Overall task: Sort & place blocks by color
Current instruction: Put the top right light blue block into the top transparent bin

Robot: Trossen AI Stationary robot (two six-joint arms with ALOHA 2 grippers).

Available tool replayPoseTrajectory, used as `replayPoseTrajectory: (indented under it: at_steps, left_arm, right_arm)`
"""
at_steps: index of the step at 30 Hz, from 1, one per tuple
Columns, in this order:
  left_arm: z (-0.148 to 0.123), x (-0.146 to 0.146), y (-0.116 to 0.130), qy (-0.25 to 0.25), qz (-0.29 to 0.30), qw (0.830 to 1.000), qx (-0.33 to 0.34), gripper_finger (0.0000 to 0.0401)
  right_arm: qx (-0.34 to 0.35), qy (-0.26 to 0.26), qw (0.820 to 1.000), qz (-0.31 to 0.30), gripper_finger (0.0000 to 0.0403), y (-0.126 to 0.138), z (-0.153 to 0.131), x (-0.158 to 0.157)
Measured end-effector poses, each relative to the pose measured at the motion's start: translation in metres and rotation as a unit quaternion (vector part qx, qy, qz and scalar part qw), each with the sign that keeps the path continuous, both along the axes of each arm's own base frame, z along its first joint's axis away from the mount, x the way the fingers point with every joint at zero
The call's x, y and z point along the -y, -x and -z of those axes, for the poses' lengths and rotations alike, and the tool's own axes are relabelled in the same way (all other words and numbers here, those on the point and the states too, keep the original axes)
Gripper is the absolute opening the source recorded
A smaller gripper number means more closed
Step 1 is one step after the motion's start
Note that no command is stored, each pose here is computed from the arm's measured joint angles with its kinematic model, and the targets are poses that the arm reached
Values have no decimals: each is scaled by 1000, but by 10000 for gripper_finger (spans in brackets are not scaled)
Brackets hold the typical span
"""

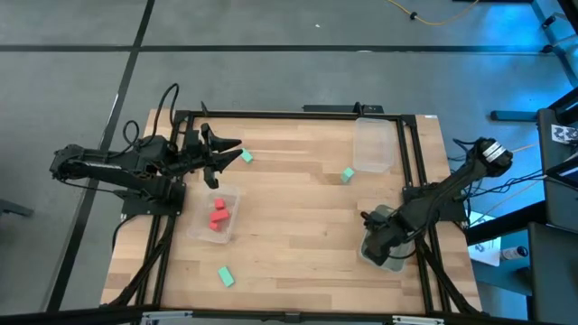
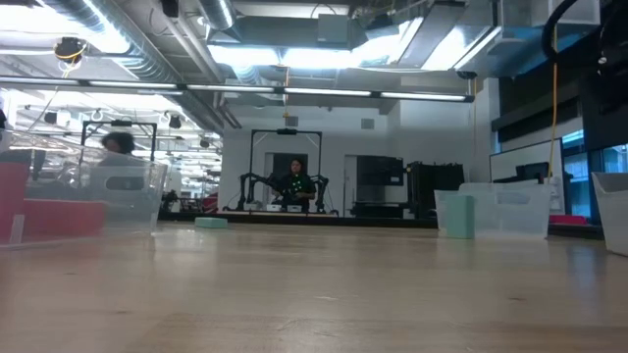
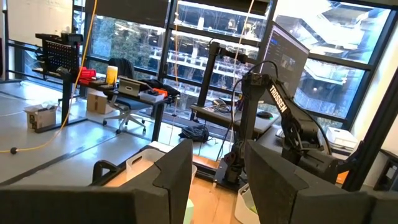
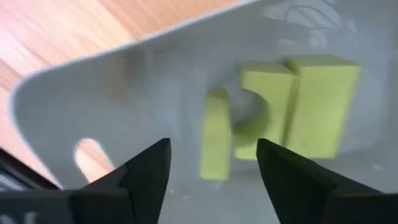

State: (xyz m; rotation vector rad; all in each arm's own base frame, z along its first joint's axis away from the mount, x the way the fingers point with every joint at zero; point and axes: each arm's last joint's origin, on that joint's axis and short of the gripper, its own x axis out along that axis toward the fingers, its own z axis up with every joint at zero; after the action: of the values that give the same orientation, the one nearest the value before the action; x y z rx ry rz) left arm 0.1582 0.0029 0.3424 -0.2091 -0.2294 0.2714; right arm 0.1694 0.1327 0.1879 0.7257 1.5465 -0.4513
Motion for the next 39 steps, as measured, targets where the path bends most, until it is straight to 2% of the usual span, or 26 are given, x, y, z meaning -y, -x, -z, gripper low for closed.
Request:
replayPoseTrajectory:
  at_steps: [4, 9, 13, 16, 19, 22, 27, 31, 37, 39]
  left_arm:
    - [0, 0, 0, 0, 0, 1000, 0, 137]
    - [0, 0, 0, 0, 0, 1000, 0, 137]
    - [0, 0, 0, 0, 0, 1000, 0, 137]
    - [-1, 0, 0, 0, 0, 1000, 4, 137]
    - [-1, 0, 0, 0, 0, 1000, 7, 137]
    - [-2, 0, 0, 0, 0, 1000, 10, 137]
    - [-4, 0, 1, 2, 5, 1000, 25, 137]
    - [-7, 1, 2, 8, 23, 999, 43, 137]
    - [-11, 3, 2, 19, 54, 996, 67, 137]
    - [-11, 3, 2, 19, 54, 996, 68, 137]
  right_arm:
    - [-23, 18, 1000, -7, 267, 6, -11, 5]
    - [9, 1, 999, -48, 284, 13, -38, 10]
    - [110, -26, 993, -34, 282, 11, -61, 16]
    - [230, -18, 973, 0, 281, -3, -74, 21]
    - [343, 24, 939, 26, 281, -23, -85, 29]
    - [439, 71, 895, 37, 281, -49, -96, 44]
    - [577, 123, 807, 15, 281, -88, -117, 75]
    - [650, 149, 745, -25, 281, -102, -132, 103]
    - [728, 174, 660, -64, 281, -104, -153, 132]
    - [739, 186, 642, -80, 281, -104, -157, 135]
